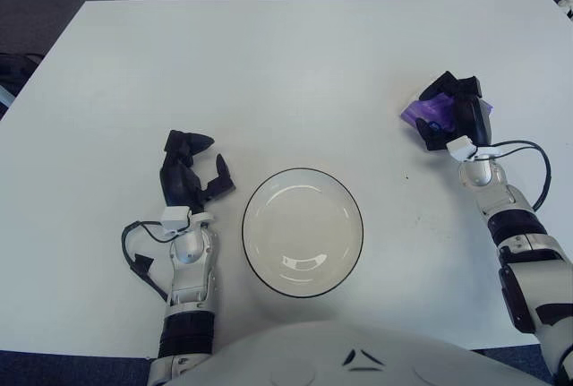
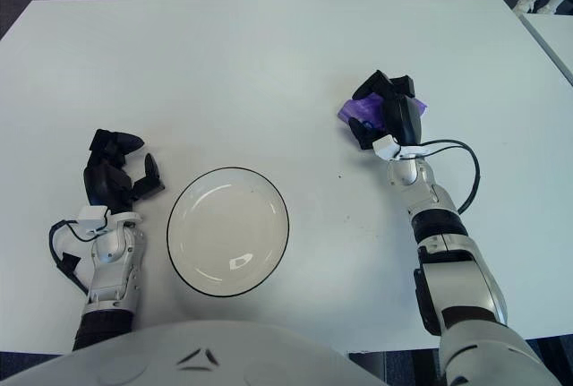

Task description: Put the tissue paper into the plate.

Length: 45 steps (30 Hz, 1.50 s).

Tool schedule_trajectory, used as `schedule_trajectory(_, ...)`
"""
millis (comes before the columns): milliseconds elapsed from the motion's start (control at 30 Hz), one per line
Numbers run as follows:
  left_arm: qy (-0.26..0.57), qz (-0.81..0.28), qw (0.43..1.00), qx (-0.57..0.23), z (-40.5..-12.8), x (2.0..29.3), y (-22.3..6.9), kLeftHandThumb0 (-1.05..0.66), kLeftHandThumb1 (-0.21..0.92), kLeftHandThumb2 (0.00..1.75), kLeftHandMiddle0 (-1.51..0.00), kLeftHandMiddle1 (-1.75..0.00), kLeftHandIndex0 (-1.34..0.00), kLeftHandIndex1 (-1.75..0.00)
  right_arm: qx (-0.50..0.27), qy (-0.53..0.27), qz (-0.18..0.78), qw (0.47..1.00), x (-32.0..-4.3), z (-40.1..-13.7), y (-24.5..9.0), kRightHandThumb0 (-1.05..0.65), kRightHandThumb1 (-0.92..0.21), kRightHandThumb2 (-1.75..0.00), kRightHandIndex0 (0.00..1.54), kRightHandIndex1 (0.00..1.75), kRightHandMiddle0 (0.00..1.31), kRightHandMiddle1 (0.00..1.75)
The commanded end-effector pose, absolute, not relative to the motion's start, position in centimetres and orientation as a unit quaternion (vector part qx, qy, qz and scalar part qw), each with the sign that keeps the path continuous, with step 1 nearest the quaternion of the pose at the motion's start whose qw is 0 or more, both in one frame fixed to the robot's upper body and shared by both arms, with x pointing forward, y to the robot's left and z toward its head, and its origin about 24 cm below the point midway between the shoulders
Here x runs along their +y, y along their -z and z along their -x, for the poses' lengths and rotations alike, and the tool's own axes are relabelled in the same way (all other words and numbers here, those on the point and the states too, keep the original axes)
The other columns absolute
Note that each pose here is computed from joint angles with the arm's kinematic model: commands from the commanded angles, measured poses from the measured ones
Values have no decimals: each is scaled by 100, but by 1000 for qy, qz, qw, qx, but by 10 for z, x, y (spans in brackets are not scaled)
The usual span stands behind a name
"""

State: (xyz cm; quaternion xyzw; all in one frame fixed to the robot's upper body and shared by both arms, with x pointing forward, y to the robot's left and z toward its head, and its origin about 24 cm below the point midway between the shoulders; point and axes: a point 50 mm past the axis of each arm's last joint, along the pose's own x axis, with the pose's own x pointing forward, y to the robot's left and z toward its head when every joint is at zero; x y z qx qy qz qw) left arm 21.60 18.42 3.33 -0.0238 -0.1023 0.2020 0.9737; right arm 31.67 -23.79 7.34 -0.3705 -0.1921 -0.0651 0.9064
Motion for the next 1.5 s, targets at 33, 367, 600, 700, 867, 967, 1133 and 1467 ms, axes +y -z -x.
schedule_trajectory(33,-213,19,977,-19,-198,188,-2,-1,20,143,-70,-164,-52,-175,-40,-6,363,931,-230,-273,3,0,-3,-161,87,163,58,175)
schedule_trajectory(367,-215,11,976,-21,-198,188,-2,-1,17,149,-68,-171,-55,-175,-91,9,337,937,-226,-272,-15,0,-1,-164,88,165,60,175)
schedule_trajectory(600,-218,8,976,-17,-198,187,-2,-1,16,149,-68,-171,-56,-175,-132,18,308,942,-223,-270,-30,0,0,-165,89,165,61,175)
schedule_trajectory(700,-217,12,976,-17,-198,187,-2,-1,17,149,-68,-171,-55,-175,-162,22,285,944,-221,-271,-45,0,0,-165,89,165,61,175)
schedule_trajectory(867,-215,15,976,-18,-198,188,-2,-1,17,148,-69,-170,-54,-175,-192,28,249,949,-218,-269,-56,0,0,-166,89,166,61,175)
schedule_trajectory(967,-213,16,977,-18,-198,188,-1,-1,18,147,-69,-170,-53,-175,-223,34,214,950,-214,-268,-66,0,1,-166,89,166,62,175)
schedule_trajectory(1133,-211,18,977,-19,-198,188,-1,-1,18,147,-69,-171,-52,-175,-262,40,173,949,-206,-268,-82,0,1,-166,90,164,62,175)
schedule_trajectory(1467,-210,25,977,-21,-198,187,-2,-1,19,146,-69,-170,-50,-175,-298,41,119,946,-209,-270,-95,0,-6,-162,80,173,58,175)
